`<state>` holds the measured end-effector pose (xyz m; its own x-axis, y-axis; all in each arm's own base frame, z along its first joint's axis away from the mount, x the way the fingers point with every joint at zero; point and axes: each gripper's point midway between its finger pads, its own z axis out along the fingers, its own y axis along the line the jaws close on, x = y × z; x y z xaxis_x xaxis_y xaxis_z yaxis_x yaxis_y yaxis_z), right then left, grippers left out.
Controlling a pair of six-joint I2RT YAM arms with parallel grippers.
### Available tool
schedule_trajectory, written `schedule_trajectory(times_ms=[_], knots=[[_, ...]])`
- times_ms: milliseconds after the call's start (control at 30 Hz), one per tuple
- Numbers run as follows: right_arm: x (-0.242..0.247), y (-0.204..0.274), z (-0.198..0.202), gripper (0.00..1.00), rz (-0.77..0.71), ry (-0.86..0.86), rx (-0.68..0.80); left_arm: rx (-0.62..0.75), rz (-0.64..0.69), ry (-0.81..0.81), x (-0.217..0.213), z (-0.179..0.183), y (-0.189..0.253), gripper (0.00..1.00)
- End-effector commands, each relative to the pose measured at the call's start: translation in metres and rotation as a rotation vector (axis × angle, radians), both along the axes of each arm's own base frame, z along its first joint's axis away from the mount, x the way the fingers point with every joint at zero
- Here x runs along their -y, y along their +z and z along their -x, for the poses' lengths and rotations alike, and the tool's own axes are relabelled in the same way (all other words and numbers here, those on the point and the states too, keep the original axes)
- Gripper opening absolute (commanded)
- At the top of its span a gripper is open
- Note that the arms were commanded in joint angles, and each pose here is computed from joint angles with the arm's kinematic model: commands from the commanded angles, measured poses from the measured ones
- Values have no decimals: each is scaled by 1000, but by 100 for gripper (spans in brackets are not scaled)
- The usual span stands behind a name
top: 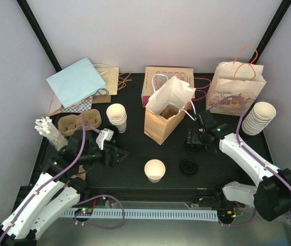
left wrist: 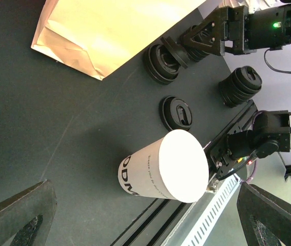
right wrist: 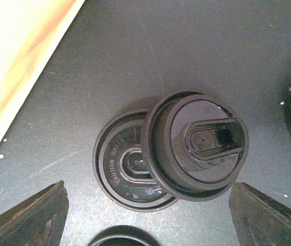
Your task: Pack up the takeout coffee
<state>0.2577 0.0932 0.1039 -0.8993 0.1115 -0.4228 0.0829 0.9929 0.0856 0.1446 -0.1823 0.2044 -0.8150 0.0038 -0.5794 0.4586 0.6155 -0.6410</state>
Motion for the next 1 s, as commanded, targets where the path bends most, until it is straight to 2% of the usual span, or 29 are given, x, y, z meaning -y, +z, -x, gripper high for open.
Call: schedule_trajectory(times_ms=[0,33,133,233,267,367,700,833,967], knots=[[-1,8,6,95,-24,10,32,-16,17,-6,1,3,4,99],[0,8,5,99,-24,-1,39,-15,18,-5,1,3,5,99],[7,0,-2,100,-3,-72,14,-26,22,-5,2,2,3,99],[5,-18,-10,97,-172,-105,-40,-30,21,-9,2,3,5,99],[11,-18,-14,97,-178,-122,-30,-30,17,-11,2,4,5,99],[23,-14,-20,98,-132,-127,1,-29,3,-7,-1,6,3,99],[23,-34,-24,100,-229,-123,-44,-35,12,-14,2,4,2,99],[22,-43,-24,97,-234,-124,-57,-29,11,-18,2,4,4,99],[35,-49,-24,97,-175,-167,-64,-31,7,-19,2,5,3,99]])
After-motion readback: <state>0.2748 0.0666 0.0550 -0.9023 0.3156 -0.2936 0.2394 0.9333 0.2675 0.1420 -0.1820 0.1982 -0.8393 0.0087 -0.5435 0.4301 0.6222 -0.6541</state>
